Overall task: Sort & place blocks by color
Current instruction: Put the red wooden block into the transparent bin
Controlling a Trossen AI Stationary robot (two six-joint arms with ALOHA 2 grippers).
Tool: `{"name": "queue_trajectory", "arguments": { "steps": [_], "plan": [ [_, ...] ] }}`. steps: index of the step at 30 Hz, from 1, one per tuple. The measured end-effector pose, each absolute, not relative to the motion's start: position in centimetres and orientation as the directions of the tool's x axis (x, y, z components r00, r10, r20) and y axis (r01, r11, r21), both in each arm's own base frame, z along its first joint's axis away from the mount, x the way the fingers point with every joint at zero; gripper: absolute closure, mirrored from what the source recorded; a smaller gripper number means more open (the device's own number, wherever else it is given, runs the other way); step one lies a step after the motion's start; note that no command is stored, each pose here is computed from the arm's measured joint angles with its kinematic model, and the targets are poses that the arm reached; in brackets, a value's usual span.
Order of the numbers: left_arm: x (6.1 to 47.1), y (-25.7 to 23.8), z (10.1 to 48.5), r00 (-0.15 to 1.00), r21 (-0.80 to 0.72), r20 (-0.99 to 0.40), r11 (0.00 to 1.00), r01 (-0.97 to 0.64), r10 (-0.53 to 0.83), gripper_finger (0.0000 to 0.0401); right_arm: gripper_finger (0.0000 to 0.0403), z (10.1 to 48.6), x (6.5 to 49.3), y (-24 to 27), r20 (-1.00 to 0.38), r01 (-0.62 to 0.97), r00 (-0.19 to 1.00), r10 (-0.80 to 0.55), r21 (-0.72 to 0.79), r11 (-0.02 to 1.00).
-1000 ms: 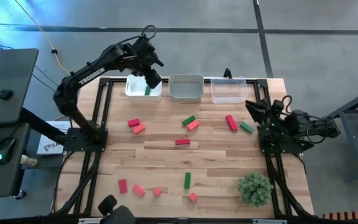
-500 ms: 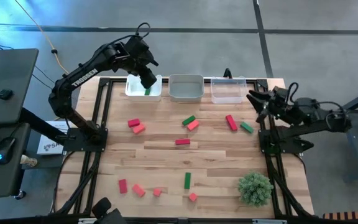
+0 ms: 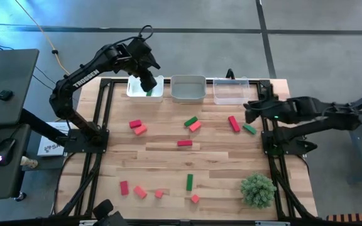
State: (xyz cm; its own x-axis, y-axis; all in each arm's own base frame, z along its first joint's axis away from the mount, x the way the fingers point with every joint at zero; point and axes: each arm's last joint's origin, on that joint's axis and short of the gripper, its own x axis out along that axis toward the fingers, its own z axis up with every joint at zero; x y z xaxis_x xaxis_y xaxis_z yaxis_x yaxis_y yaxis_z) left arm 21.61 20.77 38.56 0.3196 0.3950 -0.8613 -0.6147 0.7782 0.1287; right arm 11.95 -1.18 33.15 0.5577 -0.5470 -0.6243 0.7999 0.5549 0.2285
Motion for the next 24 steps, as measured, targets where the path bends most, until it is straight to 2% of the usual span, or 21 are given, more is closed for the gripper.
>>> {"name": "queue_trajectory", "arguments": {
  "steps": [9, 24],
  "plan": [
    [21.6, 20.8, 38.5, 0.319, 0.144, -0.861, 0.793, -0.593, 0.395, 0.0259, 0.0281, 30.7, 15.6, -2.6, -0.825, 0.835, 0.434, -0.362, 0.217, 0.506],
    [21.6, 20.8, 38.5, 0.322, 0.156, -0.862, 0.809, -0.567, 0.392, 0.0259, 0.0279, 26.7, 19.7, -4.9, -0.955, 0.835, 0.247, -0.164, 0.124, 0.536]
  ]
}}
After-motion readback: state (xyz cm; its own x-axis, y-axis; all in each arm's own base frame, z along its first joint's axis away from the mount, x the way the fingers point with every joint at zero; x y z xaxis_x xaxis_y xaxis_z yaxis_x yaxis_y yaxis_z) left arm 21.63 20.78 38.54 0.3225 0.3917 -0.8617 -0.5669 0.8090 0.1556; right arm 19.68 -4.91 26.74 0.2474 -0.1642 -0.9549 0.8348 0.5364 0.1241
